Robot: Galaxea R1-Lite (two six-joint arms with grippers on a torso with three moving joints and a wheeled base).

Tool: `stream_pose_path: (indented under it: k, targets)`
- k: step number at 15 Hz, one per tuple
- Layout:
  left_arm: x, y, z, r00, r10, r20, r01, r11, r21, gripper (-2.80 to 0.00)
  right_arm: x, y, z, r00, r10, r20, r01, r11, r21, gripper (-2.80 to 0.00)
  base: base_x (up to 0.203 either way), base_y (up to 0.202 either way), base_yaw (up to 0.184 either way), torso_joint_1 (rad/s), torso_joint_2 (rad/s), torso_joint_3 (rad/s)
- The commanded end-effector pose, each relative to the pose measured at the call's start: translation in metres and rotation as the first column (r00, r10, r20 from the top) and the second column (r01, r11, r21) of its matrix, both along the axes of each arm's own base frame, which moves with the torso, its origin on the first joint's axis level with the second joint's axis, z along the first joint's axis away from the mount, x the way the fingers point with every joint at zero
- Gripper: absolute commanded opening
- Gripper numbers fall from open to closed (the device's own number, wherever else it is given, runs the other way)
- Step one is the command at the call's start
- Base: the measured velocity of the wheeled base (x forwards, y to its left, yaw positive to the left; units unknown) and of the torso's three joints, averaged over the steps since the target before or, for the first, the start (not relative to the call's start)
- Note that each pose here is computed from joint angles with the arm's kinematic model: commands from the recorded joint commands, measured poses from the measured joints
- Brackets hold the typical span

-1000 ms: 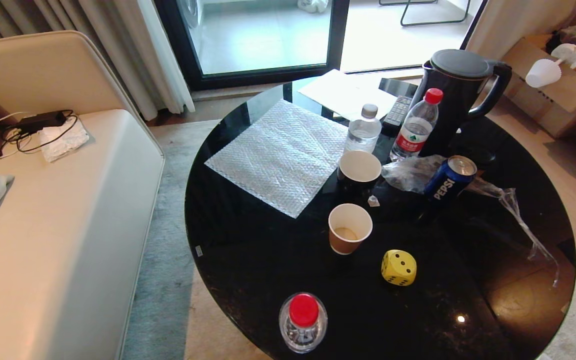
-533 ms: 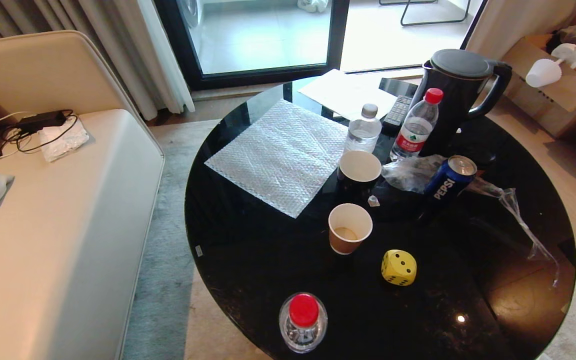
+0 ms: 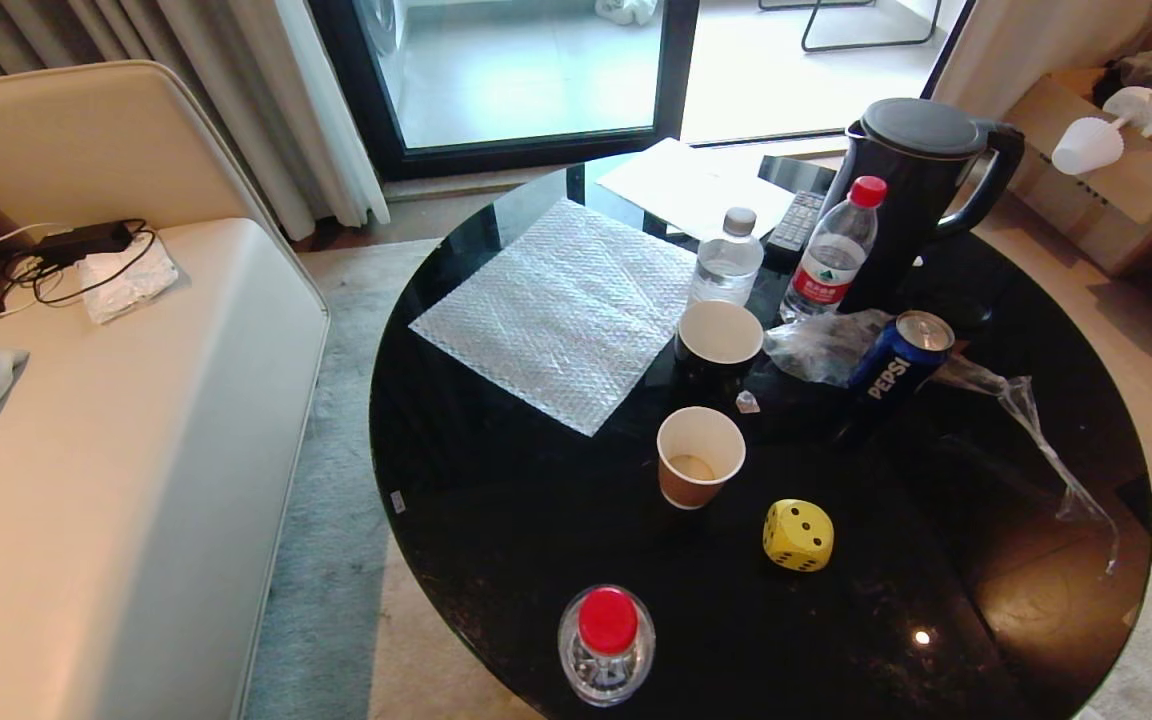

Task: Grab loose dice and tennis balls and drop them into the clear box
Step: Pick up toys out of the box

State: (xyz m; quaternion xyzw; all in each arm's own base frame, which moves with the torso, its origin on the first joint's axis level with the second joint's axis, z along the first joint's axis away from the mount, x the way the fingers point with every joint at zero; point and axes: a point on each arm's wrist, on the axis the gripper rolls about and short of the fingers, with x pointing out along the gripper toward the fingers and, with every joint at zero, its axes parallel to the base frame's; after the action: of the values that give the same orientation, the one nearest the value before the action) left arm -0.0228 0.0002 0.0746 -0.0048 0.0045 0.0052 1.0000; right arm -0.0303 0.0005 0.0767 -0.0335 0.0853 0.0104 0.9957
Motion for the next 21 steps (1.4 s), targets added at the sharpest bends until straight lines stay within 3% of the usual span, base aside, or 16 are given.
stream_pose_path:
  k: [1, 18, 21]
  targets:
    - [0.000, 0.000, 0.000, 1.000, 0.000, -0.002, 0.000, 1.000, -0.001, -2.80, 0.000, 0.000, 0.000, 1.000, 0.001, -0.002, -0.001, 1.000, -0.001, -2.80, 0.000, 0.000, 0.000, 0.000, 0.00, 0.000]
    - [0.000, 0.000, 0.000, 1.000, 0.000, -0.001, 0.000, 1.000, -0.001, -2.80, -0.002, 0.000, 0.006, 1.000, 0.008, 0.010, -0.008, 1.000, 0.000, -2.80, 0.000, 0.000, 0.000, 0.000, 0.00, 0.000]
    - [0.000, 0.000, 0.000, 1.000, 0.000, 0.000, 0.000, 1.000, -0.001, -2.80, -0.015, 0.001, 0.040, 1.000, 0.025, -0.003, -0.025, 1.000, 0.008, -2.80, 0.000, 0.000, 0.000, 0.000, 0.00, 0.000]
